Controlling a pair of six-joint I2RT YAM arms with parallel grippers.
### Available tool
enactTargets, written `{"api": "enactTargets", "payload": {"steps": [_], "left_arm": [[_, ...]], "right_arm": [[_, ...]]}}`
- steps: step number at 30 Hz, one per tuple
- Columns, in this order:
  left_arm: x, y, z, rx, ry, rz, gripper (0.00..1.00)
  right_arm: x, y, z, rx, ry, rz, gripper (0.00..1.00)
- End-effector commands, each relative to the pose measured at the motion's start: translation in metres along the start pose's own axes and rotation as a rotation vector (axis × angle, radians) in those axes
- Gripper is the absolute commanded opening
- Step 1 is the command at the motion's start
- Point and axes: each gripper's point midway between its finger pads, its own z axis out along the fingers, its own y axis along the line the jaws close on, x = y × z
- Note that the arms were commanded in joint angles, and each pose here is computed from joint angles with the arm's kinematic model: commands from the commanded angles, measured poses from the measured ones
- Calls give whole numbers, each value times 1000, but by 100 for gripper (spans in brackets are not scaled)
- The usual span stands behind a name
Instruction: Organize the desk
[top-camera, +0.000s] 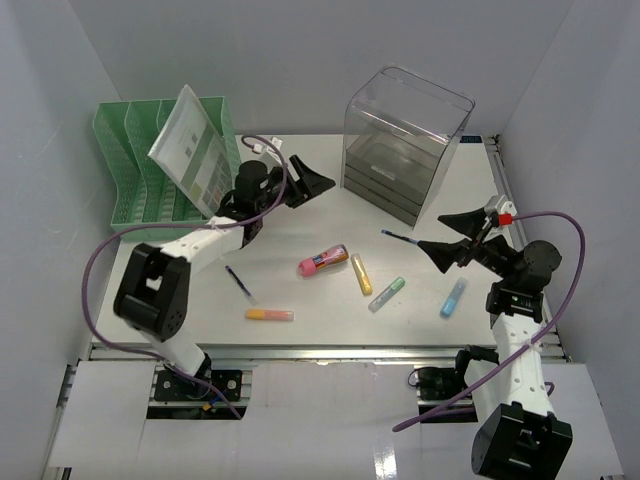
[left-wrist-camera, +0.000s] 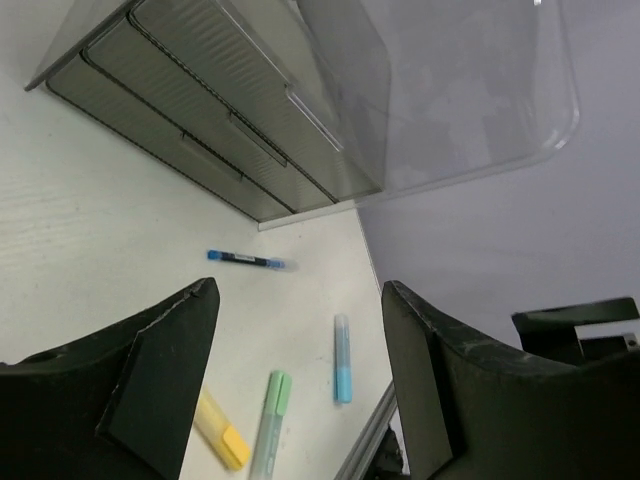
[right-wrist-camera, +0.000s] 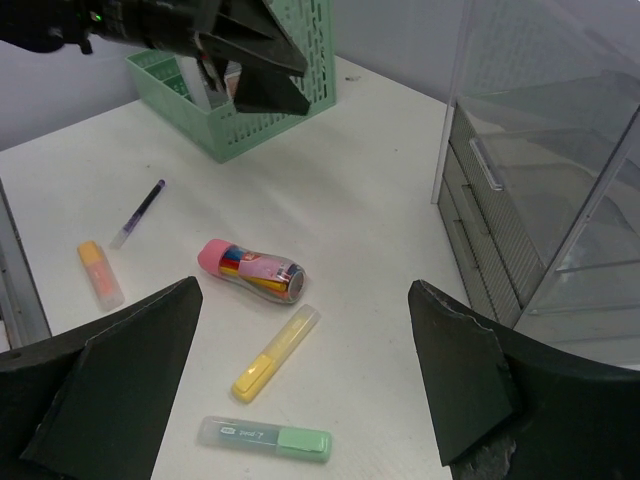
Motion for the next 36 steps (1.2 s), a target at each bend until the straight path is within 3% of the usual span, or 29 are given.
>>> {"api": "enactTargets", "payload": {"steps": [1,11,29,33,36], "left_arm": [[-13,-34,49,144,-55,-74,75],[14,-24,130,194,-71,-184,56],[16,-2,175,166,-113,-316,44],[17,1,178,165,-110,-335,31],[18,-2,178,182,-101,-345,14]], "right_arm": [[-3,-11,-1,51,-11,-26,91],[-3,-13,-2,61,-20,-26,91],[-6,-12,-3,62,-30,-23,91],[-5,-11,-3,61,-30,-24,91],[-6,-12,-3,62,-30,-23,91]]}}
